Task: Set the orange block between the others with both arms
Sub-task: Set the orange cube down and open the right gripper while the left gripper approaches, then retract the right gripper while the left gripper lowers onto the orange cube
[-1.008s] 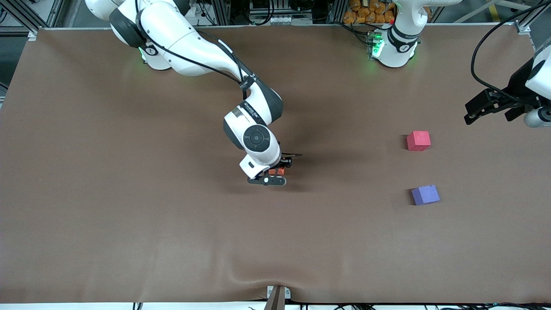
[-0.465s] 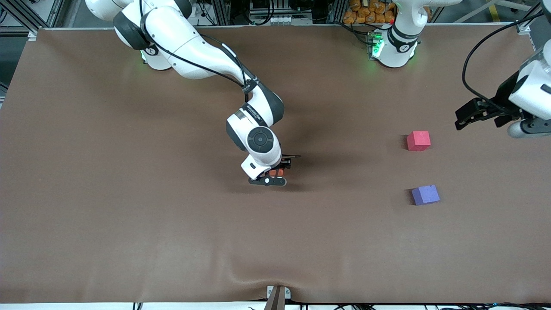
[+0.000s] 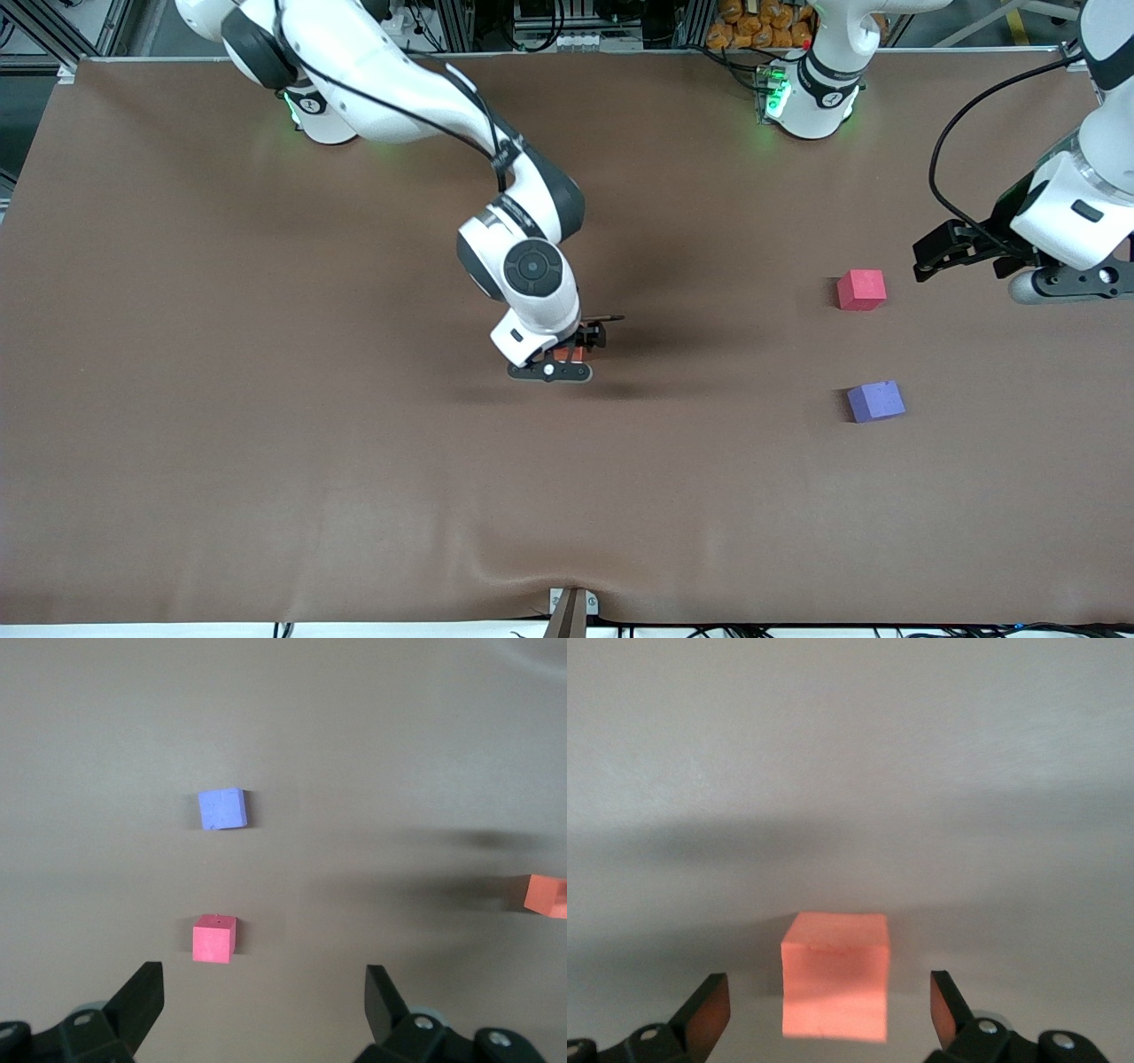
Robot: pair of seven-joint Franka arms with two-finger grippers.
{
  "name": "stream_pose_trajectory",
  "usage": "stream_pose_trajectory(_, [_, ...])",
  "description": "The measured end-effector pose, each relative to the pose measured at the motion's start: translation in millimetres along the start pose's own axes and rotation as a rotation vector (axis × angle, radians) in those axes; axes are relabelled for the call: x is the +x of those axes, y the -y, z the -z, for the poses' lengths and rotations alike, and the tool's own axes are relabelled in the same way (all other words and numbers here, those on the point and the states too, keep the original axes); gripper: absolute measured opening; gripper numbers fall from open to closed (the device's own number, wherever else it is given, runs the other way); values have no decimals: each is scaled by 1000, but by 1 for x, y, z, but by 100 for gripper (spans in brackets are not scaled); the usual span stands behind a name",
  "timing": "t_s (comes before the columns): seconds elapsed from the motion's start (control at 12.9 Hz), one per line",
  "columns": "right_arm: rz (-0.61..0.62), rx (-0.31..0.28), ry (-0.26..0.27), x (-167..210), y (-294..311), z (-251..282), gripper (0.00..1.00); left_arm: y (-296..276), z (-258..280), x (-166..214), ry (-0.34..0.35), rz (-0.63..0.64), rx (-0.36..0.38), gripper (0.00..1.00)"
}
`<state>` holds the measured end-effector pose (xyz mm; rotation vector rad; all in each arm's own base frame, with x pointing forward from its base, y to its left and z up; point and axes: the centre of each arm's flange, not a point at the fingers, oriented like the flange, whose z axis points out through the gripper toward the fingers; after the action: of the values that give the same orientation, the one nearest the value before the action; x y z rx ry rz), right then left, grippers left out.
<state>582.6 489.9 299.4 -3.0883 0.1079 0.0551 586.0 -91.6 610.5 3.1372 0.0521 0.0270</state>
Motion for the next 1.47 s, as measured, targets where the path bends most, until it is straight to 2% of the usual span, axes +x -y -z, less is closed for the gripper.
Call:
stream_pose_trajectory(0.23, [-60, -23, 12, 23, -48, 76, 100, -24, -15, 5, 6, -39, 0, 100])
stream_pose_trajectory(0.39, [-73, -33, 22, 44, -88, 100, 100, -52, -31, 6, 18, -83, 6, 100])
stream_pose_trajectory(0.78, [-67, -41, 40, 103, -218, 112, 100, -136, -90, 11, 24, -221, 35, 100])
stream_pose_trajectory(1.09, [-62, -35, 39, 135, -332, 128, 100, -227, -158, 2, 23, -351, 24, 100])
stream_pose_trajectory(1.32, [-81, -30, 36, 140, -403, 143, 100, -275, -202, -8, 25, -307, 17, 100])
stream_pose_trajectory(1.47, [-66, -30, 31, 125, -423, 165, 100, -306, -228, -19, 16, -271, 7, 100])
